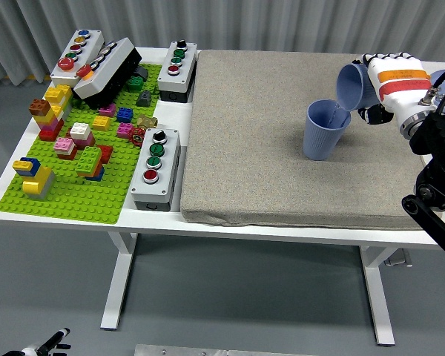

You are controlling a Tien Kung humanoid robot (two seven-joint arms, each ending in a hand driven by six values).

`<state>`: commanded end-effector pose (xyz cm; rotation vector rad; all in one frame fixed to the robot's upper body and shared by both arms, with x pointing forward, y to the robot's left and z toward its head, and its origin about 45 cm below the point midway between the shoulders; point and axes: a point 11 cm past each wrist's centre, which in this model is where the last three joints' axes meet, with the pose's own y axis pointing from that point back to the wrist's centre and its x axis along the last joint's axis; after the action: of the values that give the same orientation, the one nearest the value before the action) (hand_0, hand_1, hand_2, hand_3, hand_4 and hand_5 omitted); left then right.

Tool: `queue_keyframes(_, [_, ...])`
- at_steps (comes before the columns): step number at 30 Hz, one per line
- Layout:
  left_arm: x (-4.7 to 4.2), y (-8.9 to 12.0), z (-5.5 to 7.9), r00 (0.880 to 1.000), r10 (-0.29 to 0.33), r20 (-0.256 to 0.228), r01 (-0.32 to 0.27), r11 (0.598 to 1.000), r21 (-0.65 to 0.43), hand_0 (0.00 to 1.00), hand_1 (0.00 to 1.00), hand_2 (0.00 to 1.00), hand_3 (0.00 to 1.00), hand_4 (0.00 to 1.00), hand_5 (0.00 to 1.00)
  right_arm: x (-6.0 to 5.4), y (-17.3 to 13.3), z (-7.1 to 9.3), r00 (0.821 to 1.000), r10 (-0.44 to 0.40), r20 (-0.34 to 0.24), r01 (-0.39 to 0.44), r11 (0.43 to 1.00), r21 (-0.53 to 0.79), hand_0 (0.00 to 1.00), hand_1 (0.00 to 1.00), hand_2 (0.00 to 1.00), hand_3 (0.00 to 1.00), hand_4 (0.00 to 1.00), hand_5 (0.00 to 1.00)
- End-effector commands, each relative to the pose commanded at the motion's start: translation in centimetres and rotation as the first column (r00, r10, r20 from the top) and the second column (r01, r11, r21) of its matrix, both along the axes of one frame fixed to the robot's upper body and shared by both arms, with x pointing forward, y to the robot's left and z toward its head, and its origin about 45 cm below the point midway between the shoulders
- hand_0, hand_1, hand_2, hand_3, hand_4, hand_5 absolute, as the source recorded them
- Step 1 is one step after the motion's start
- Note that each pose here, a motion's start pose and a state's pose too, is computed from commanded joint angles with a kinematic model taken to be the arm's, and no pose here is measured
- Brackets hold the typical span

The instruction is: Pick cup pour cup place

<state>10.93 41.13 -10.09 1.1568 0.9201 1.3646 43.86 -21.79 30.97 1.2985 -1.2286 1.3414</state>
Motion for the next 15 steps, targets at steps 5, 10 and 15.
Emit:
queue_keyframes(5, [-0.09, 0.04, -0.01, 1.000, 0.000, -0.001, 0.000, 1.000, 0.000, 0.873, 0.856, 0.863, 0.771, 0.641, 0.952, -0.02, 0.24, -0.24, 1.000, 0.001, -0.004, -0.001, 1.000, -0.004, 0.848, 0.703, 0.603, 0.667, 0.772, 0.150])
queue_keyframes(10, [-0.03, 0.06, 0.01, 1.000, 0.001, 0.000, -0.001, 1.000, 0.001, 0.873, 0.856, 0.863, 0.771, 0.641, 0.952, -0.03, 0.30, -0.15, 1.000, 0.008, 0.000, -0.008, 1.000, -0.001, 0.851, 0.705, 0.601, 0.670, 0.768, 0.148])
queue_keyframes(15, [0.12, 0.07, 0.05, 1.000, 0.001, 0.002, -0.001, 1.000, 0.001, 0.873, 0.856, 0.863, 0.771, 0.641, 0.951, 0.05, 0.27, 0.04, 1.000, 0.008, 0.002, -0.008, 1.000, -0.010, 0.851, 0.704, 0.603, 0.670, 0.768, 0.145])
